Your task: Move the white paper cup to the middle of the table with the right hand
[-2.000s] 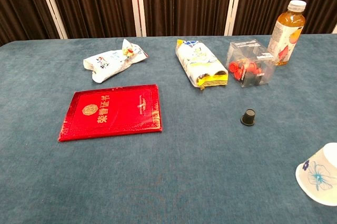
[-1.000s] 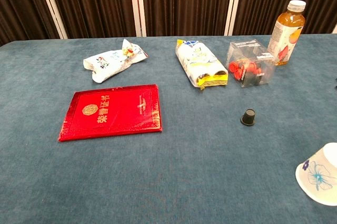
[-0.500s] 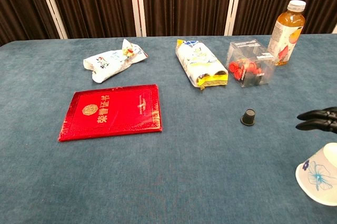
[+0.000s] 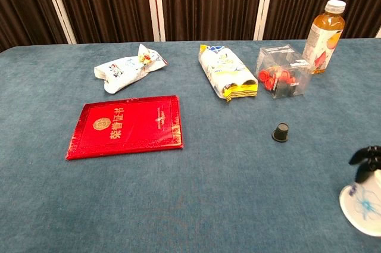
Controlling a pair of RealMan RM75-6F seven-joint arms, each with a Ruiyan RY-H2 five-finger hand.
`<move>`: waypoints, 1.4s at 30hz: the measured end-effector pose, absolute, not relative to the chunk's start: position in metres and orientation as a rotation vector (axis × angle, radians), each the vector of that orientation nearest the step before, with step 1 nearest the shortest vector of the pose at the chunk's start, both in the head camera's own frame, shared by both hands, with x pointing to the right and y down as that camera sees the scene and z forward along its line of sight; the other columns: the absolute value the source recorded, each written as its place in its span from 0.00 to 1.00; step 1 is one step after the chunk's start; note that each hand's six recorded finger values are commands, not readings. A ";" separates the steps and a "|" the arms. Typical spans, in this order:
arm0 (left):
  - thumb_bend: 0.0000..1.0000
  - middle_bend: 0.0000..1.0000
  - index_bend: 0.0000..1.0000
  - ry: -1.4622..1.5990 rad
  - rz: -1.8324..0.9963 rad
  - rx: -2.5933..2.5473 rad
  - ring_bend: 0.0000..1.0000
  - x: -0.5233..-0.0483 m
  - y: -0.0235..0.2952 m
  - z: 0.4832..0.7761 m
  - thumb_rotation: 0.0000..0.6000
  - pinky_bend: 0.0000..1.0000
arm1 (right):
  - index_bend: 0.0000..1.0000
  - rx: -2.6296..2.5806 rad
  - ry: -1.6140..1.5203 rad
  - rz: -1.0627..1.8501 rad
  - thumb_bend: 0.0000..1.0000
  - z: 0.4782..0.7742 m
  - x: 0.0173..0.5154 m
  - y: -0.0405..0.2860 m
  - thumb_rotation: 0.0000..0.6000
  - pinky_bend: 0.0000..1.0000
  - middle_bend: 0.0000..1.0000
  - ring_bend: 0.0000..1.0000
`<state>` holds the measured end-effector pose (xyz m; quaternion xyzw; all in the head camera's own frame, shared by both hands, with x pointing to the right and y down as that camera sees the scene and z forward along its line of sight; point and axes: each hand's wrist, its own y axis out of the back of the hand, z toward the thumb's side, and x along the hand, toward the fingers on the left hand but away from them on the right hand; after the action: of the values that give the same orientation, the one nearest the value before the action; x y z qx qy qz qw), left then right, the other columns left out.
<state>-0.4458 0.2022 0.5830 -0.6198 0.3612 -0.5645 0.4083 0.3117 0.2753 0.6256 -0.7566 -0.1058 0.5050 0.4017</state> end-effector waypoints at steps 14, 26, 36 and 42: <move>0.00 0.00 0.00 0.917 -1.424 -1.567 0.00 -0.446 0.202 0.583 1.00 0.00 | 0.43 -1.910 -0.307 1.246 0.39 0.620 0.306 0.267 1.00 0.57 0.34 0.41; 0.00 0.00 0.00 0.917 -1.424 -1.567 0.00 -0.445 0.201 0.584 1.00 0.00 | 0.43 -1.863 -0.450 1.183 0.39 0.611 0.275 0.216 1.00 0.57 0.34 0.41; 0.00 0.00 0.00 0.928 -1.422 -1.575 0.00 -0.446 0.201 0.583 1.00 0.00 | 0.43 -1.824 -0.527 1.191 0.39 0.636 0.249 0.188 1.00 0.57 0.34 0.41; 0.00 0.00 0.00 0.931 -1.421 -1.581 0.00 -0.446 0.201 0.583 1.00 0.00 | 0.43 -1.781 -0.598 1.185 0.39 0.644 0.244 0.173 1.00 0.57 0.34 0.41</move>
<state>-0.4459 0.2006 0.5826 -0.6246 0.3680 -0.5615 0.3990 0.2441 0.1729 0.6444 -0.7183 -0.2412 0.4781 0.4441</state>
